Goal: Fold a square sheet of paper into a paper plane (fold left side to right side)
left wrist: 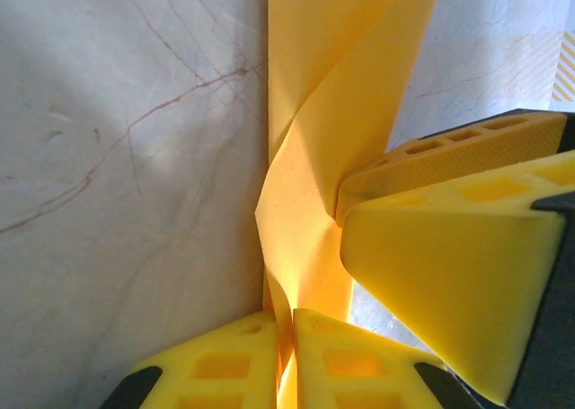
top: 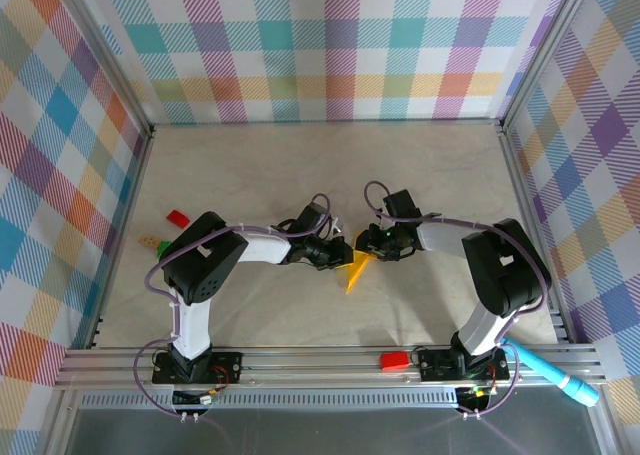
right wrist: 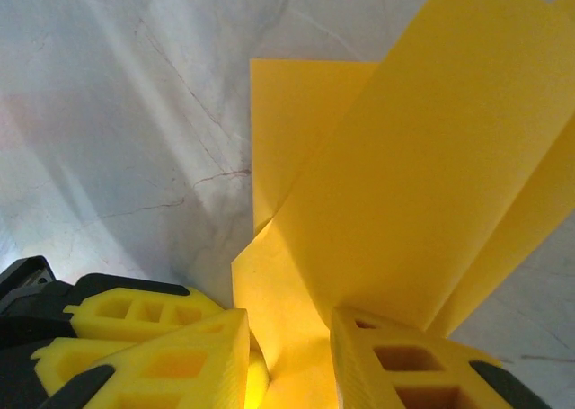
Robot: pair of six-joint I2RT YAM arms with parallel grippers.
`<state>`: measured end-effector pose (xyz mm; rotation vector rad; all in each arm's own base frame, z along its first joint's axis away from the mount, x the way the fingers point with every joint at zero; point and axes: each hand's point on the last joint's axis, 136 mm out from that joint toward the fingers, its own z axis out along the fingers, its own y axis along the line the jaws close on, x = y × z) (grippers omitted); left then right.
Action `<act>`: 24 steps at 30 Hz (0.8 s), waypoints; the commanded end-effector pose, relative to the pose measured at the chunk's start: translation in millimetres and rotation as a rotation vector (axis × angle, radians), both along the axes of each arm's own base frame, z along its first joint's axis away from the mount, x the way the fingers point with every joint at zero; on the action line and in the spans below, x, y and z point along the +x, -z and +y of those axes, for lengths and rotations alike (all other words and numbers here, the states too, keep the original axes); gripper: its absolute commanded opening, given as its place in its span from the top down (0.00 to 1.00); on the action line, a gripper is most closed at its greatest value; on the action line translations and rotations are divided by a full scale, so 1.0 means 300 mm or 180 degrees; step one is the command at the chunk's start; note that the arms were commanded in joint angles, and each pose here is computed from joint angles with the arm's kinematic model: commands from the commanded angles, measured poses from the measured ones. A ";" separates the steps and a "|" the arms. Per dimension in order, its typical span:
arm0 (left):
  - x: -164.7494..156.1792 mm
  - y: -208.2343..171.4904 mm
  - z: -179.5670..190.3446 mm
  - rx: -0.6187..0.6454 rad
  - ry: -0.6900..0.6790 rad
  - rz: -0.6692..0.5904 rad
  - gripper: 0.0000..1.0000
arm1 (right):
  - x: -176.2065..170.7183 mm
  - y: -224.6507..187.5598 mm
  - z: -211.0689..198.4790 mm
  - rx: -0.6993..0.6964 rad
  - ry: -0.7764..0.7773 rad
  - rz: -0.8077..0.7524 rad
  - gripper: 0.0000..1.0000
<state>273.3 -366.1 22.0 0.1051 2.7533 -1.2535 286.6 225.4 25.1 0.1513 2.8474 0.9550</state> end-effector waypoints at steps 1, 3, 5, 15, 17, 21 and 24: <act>-0.045 0.183 0.071 0.0542 -0.0070 0.0182 0.89 | -0.031 0.009 -0.014 -0.0056 -0.0007 0.0031 0.69; -0.043 0.184 0.069 0.0540 -0.0074 0.0188 0.89 | -0.033 0.012 -0.019 -0.0058 0.0013 0.0031 0.69; -0.046 0.189 0.069 0.0549 -0.0072 0.0196 0.89 | -0.038 0.016 -0.022 -0.0058 0.0030 0.0028 0.69; -0.004 0.070 0.086 0.0338 -0.0220 -0.0053 0.90 | -0.104 0.120 -0.056 -0.0160 -0.0012 0.0187 0.84; 0.016 0.025 0.104 0.0273 -0.0286 -0.0124 0.90 | -0.111 0.128 -0.052 -0.0153 -0.0100 0.0157 0.88; 0.039 -0.070 0.133 0.0155 -0.0352 -0.0265 0.87 | -0.109 0.131 -0.042 -0.0171 -0.0327 0.0071 0.90; 0.042 -0.125 0.154 0.0143 -0.0380 -0.0356 0.85 | -0.100 0.128 -0.030 -0.0183 -0.0480 0.0009 0.90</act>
